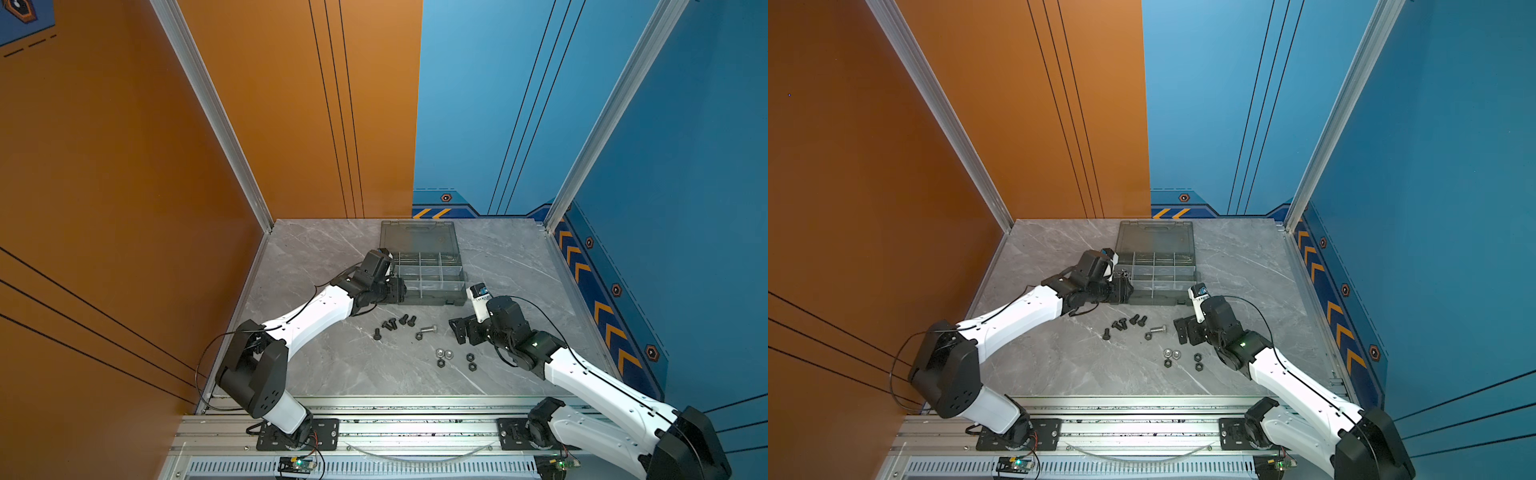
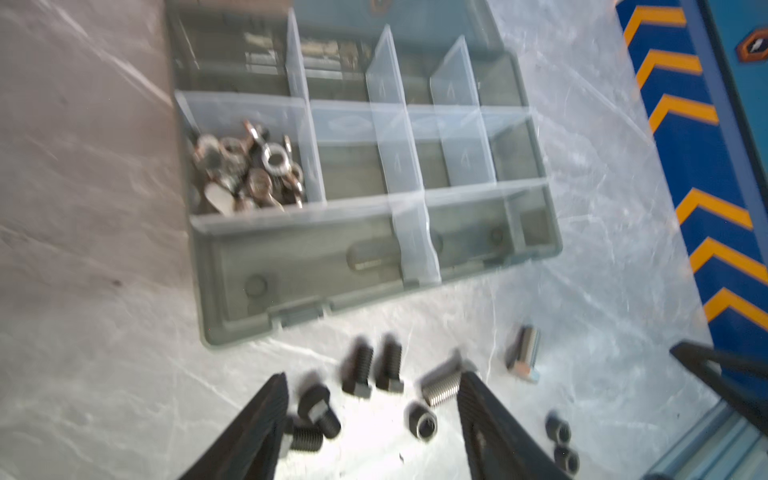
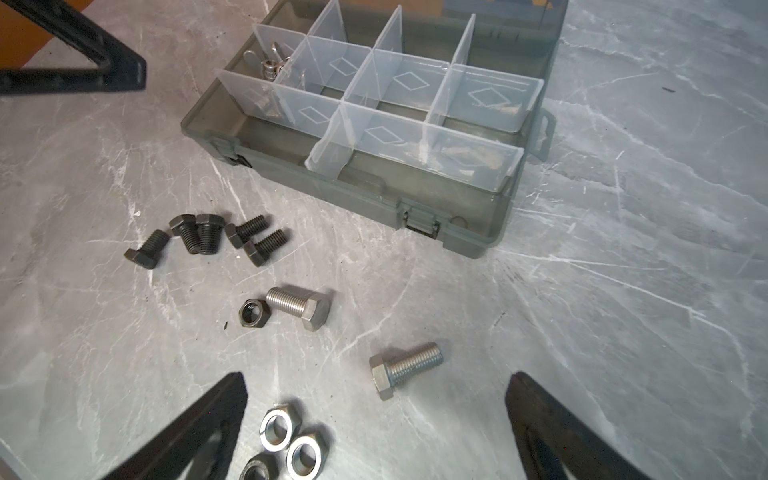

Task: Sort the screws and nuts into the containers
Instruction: 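Draw the left gripper back toward the bolts while the right gripper moves over the pile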

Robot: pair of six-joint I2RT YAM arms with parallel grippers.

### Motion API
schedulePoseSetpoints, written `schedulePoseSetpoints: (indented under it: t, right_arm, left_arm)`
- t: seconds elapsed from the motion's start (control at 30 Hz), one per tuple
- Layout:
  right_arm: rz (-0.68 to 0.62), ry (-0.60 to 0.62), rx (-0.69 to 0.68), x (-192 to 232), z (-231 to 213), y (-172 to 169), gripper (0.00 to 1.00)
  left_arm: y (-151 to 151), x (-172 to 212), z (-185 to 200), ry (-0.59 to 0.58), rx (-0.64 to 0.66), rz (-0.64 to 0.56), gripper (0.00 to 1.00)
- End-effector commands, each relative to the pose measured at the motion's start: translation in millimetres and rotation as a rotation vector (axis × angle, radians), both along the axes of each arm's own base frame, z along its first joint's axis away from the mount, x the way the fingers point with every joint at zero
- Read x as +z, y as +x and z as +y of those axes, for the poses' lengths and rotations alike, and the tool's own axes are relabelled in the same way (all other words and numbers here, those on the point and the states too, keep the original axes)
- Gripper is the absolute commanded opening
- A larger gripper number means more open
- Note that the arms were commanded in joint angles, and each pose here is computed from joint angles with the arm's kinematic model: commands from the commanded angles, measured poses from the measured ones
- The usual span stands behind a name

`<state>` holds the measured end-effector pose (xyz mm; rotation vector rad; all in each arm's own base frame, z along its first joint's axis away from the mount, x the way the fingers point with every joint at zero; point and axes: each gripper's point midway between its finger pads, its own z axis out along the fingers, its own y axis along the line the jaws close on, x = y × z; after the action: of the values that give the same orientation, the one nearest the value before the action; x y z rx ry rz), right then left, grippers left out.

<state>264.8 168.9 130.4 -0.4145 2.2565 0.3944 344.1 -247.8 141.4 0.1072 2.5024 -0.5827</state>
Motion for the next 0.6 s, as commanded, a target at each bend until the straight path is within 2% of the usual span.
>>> schedulePoseSetpoints:
  t: [0.0,0.23,0.37,0.43,0.57]
  right_arm:
    - [0.038,-0.004,0.051,-8.1,5.0,-9.2,1.0]
    - [0.164,-0.039,0.025,-9.7,4.8,-11.2,1.0]
    - [0.229,-0.061,0.01,-15.9,7.0,-8.8,1.0]
    - [0.252,-0.062,0.019,-19.8,11.0,-8.3,1.0]
    - [0.257,-0.076,0.054,-27.7,18.9,-8.4,1.0]
  left_arm:
    - [-9.7,3.3,2.0,-0.022,0.037,-0.003,0.68]
    - [-29.0,-7.7,15.4,-0.017,0.067,0.039,0.73]
    - [-34.7,-9.3,21.6,0.006,0.079,0.044,0.85]
    - [-36.5,-8.2,22.7,0.01,0.079,0.046,0.96]
    - [-39.3,-9.4,24.4,0.015,0.077,0.057,0.98]
